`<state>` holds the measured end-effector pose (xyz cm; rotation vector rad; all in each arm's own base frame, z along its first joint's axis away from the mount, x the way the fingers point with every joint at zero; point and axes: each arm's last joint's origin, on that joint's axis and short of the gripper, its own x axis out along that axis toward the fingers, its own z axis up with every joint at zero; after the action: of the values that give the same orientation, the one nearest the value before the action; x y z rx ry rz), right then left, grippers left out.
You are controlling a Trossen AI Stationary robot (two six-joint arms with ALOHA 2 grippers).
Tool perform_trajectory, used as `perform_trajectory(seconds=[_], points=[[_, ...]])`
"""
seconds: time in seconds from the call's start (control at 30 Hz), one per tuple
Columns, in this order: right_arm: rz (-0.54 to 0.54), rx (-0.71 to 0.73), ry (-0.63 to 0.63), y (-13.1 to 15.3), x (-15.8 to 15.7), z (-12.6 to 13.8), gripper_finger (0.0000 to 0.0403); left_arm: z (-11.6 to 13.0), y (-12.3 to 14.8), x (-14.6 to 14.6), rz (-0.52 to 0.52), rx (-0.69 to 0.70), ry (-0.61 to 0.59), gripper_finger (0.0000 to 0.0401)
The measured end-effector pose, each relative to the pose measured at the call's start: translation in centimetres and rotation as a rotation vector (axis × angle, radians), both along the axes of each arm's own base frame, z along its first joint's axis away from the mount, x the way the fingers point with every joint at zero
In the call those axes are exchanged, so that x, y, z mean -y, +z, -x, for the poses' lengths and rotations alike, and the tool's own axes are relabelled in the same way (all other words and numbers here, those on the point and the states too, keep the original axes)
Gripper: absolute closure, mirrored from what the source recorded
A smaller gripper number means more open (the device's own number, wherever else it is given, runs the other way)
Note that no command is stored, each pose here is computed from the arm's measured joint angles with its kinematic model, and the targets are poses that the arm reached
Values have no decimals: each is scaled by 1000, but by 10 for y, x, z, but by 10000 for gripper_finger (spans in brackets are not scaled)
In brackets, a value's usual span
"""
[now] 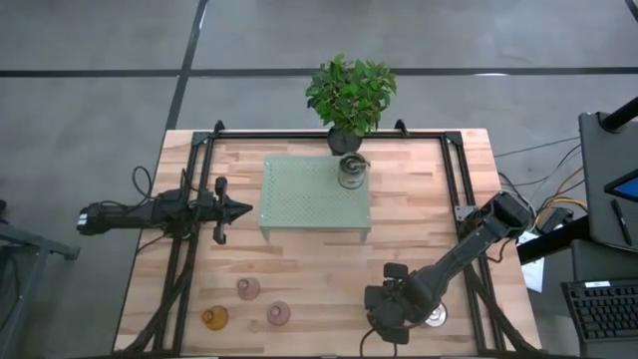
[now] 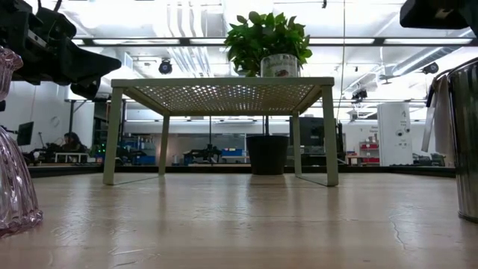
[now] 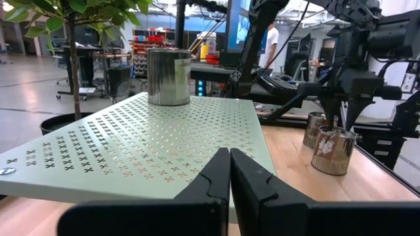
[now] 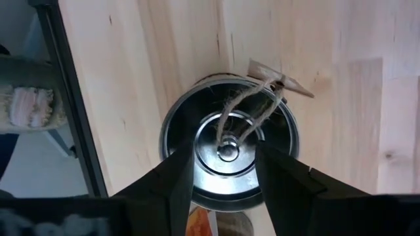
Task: Pick & Place candle stick holders
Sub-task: Put the silver scented candle on the shelf
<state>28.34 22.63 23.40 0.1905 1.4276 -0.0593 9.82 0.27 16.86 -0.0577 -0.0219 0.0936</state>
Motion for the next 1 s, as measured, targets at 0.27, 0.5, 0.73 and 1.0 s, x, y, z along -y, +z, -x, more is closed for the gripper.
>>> perform_trajectory(seconds=[0.27,0.5,0.73,1.0], points=[[26,8,-4,-4,1,1,253,0,0,0,0,0,0,391],[26,9,0,-14,1,4,263,0,0,0,0,0,0,391],[18,11,1,-15,1,4,282,0,0,0,0,0,0,391],[17,7,2,-15,1,4,319,0,0,0,0,0,0,391]])
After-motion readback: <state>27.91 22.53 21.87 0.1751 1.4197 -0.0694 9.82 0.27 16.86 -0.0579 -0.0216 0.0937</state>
